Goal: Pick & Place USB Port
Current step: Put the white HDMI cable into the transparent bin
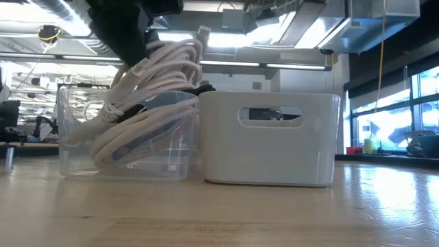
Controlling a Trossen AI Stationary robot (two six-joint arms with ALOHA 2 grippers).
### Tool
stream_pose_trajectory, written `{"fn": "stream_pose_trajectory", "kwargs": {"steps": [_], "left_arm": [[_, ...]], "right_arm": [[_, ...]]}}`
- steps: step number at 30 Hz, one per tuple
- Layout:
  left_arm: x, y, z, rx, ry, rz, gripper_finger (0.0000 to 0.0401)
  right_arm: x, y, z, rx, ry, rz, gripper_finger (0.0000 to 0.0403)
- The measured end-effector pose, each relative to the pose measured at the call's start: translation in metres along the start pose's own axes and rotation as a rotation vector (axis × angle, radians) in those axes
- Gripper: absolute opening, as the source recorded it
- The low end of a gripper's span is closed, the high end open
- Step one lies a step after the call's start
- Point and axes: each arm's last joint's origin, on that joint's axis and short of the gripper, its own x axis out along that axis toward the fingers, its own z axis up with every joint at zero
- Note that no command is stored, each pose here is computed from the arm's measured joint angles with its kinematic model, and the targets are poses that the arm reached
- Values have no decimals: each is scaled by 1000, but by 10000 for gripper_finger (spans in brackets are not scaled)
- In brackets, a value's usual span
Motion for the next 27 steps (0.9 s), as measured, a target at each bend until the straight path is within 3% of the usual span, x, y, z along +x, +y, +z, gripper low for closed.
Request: {"fn": "stream_pose_trajectory", "kwargs": {"steps": [27], "left_arm": [[8,16,-3,-46,-11,-25,7]], "right_arm": [[0,-1,-3,18,23,21,219]]}}
